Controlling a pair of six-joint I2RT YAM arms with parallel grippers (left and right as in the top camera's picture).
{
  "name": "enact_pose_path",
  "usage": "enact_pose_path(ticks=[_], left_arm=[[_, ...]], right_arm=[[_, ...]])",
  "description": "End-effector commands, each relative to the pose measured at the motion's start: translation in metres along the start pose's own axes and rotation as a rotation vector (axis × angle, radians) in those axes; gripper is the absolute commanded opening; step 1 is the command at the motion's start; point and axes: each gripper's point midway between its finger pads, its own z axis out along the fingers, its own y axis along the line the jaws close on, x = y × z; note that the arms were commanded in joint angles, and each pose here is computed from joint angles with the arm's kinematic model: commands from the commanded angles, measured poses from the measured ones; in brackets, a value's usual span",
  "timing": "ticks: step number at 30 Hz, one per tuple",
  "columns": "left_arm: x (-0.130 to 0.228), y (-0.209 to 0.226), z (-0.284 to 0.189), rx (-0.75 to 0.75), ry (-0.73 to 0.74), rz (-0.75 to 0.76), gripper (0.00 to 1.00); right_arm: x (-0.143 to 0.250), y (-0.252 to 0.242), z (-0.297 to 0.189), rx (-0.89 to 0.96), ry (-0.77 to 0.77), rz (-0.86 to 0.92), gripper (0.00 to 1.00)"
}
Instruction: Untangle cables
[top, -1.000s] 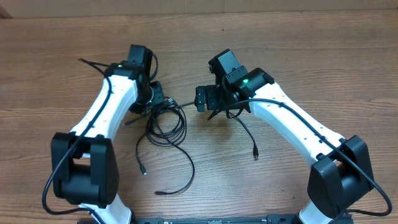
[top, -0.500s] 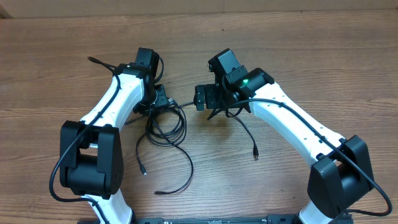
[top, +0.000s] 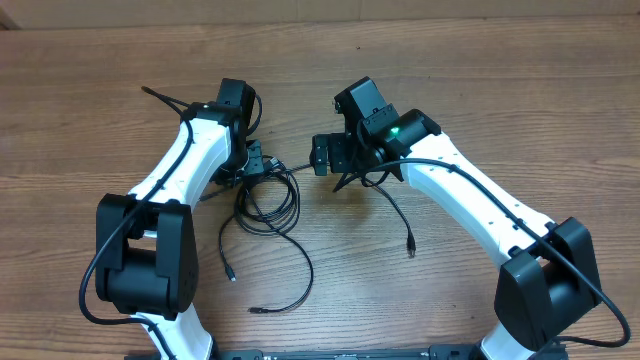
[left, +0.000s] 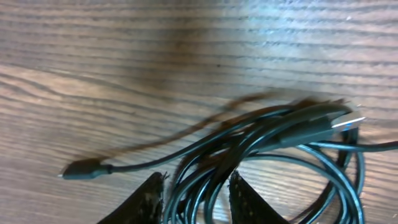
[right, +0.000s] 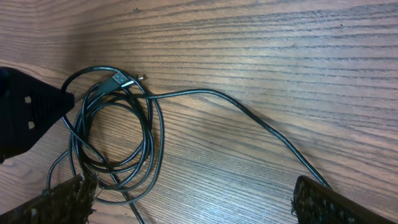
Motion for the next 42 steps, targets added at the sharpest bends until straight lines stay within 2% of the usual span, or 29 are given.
enact_pose_path(ticks=[1,4,6,7,9,12,16,27,33,42], left_arm=[[0.002,-0.003,0.008,0.018,0.019,0.015,0.35],[0.003,-0.003,0.014,0.015,0.030,0.015,0.38],[0.005,-0.004,0.020,0.013,0.046,0.003,0.33],[0.006,-0.004,0.022,0.014,0.053,-0.007,0.26],[0.008,-0.005,0.027,0.015,0.069,-0.023,0.04],[0.006,-0.005,0.023,0.019,0.060,-0.026,0.05],[-0.007,-0.007,-0.004,0.036,0.027,-0.029,0.04],[-0.039,-0.034,-0.127,0.236,-0.113,-0.028,0.04],[-0.039,-0.044,-0.175,0.349,-0.192,-0.013,0.04],[-0.038,-0.041,-0.218,0.382,-0.316,0.084,0.04]], right_arm=[[0.000,-0.005,0.004,0.014,0.003,0.008,1.00],[0.001,-0.005,0.004,0.014,0.003,0.008,1.00],[0.001,-0.005,0.004,0.014,0.003,0.008,1.00],[0.001,-0.005,0.004,0.015,0.005,0.008,1.00],[0.001,-0.005,0.004,0.016,0.007,0.009,1.00],[0.002,-0.006,0.004,0.017,0.010,0.009,1.00],[0.002,-0.006,0.004,0.017,0.009,0.009,1.00],[0.004,-0.006,0.004,0.020,0.016,0.010,1.00],[0.004,-0.006,0.004,0.020,0.016,0.010,1.00],[0.005,-0.004,0.004,0.009,0.021,0.010,1.00]])
